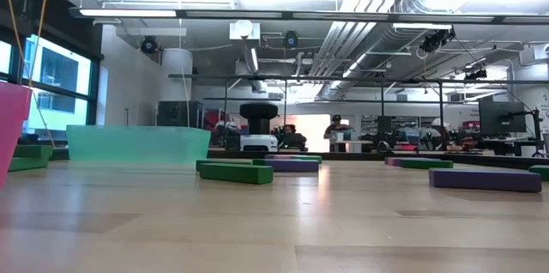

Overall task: Sort blocks
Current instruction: Put the pink block into the green bin

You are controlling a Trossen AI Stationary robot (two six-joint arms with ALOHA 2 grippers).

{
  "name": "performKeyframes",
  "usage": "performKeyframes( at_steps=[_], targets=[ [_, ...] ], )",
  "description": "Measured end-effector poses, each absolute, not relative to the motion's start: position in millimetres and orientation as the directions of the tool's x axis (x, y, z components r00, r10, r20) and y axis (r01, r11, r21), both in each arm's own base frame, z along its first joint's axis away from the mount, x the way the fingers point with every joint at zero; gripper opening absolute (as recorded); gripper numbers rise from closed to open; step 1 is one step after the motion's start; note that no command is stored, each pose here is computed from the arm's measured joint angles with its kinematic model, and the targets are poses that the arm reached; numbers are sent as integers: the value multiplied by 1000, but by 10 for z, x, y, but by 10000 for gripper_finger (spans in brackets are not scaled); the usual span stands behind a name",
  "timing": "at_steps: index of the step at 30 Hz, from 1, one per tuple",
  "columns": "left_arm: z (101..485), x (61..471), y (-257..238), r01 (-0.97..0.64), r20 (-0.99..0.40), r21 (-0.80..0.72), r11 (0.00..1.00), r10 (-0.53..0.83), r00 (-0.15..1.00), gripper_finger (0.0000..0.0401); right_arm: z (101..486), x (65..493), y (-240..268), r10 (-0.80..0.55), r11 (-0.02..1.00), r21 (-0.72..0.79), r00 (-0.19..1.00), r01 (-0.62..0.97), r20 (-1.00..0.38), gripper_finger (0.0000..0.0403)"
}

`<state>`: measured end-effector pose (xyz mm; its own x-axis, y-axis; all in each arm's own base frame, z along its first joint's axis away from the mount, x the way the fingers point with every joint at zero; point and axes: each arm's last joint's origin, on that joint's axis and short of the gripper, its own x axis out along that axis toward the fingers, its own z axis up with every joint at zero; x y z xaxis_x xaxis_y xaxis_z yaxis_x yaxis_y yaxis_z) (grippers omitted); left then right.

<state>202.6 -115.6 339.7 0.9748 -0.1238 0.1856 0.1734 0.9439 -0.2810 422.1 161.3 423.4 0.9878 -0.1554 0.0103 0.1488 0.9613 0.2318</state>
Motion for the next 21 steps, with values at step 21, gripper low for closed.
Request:
performKeyframes(
  at_steps=[21],
  targets=[
    [3599, 2081, 747, -696, -732, -56, 716, 445, 517, 71, 4647, 2844, 680, -469, 875, -134, 740, 466, -482, 169]
  ],
)
